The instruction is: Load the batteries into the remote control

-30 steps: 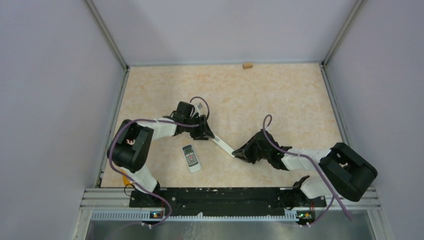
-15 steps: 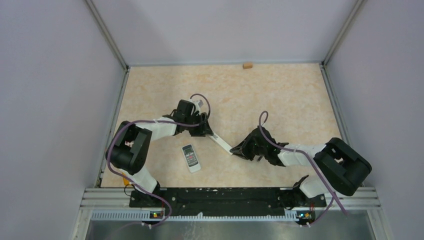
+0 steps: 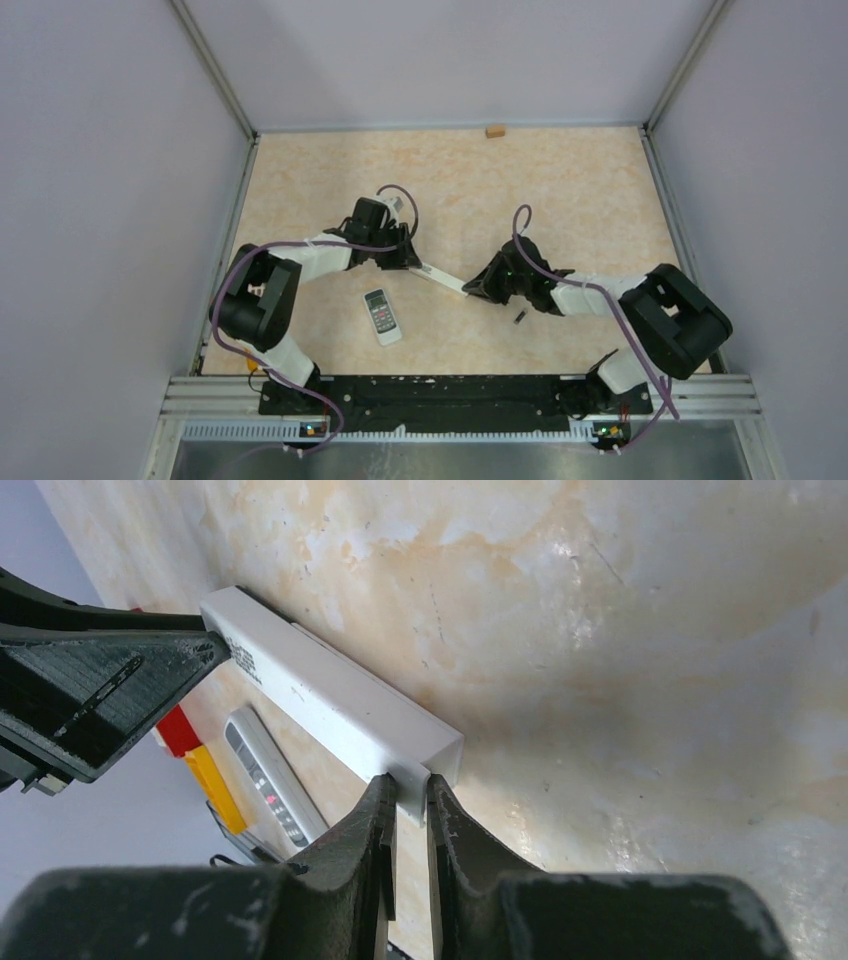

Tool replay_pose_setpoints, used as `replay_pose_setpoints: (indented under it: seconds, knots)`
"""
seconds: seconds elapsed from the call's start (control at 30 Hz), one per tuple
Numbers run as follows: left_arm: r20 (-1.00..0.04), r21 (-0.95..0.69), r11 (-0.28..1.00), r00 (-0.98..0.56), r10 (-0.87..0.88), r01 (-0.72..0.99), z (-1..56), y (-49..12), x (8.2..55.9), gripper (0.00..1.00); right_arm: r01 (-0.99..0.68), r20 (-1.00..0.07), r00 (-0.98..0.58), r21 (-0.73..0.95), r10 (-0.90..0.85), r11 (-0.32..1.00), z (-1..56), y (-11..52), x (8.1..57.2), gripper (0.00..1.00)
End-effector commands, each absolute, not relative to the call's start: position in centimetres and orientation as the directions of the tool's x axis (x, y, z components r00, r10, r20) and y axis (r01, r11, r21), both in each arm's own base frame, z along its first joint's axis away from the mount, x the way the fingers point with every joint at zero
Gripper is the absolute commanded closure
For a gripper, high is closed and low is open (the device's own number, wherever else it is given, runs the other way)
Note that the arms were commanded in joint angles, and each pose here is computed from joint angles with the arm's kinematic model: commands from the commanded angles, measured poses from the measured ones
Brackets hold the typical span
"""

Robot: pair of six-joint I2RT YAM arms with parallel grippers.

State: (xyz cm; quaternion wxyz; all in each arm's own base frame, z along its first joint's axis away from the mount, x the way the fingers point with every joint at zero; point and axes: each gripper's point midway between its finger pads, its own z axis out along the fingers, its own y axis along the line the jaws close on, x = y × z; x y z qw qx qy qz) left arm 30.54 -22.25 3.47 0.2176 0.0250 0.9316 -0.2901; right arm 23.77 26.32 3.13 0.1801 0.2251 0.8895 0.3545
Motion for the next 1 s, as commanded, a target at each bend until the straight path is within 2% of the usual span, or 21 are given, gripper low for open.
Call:
replay_pose_setpoints:
  seconds: [0.0,0.2,0.43,0.63,0.97]
  knots:
    - [-0.340,-0.451,0.887,-0.938,-0.072,0.096,0.2,-19.9,28.5,0.64,0.300,-0.204,-0.841,0.595,0.501,0.746,-0.5,24.2,23.5,0.87]
    - [-0.327,-0.468,0.877,-0.943,-0.055,0.111,-0.3,-20.1,28.1,0.81,0.288,-0.218,-0.847,0.579,0.486,0.763,-1.1,24.2,23.9,0.85]
    - [-0.308,-0.478,0.871,-0.951,-0.043,0.115,-1.2,-19.9,27.2,0.89,0.285,-0.236,-0.852,0.540,0.468,0.792,-2.0,24.6,24.8,0.82]
    - [-0.267,-0.493,0.867,-0.962,-0.064,0.079,-2.3,-19.7,26.5,0.90,0.289,-0.240,-0.866,0.473,0.438,0.832,-3.3,25.0,24.5,0.79]
    - [-0.154,-0.537,0.840,-0.970,-0.190,-0.079,-2.9,-19.4,25.6,0.87,0.340,-0.271,-0.845,0.392,0.461,0.855,-4.3,24.3,24.8,0.76]
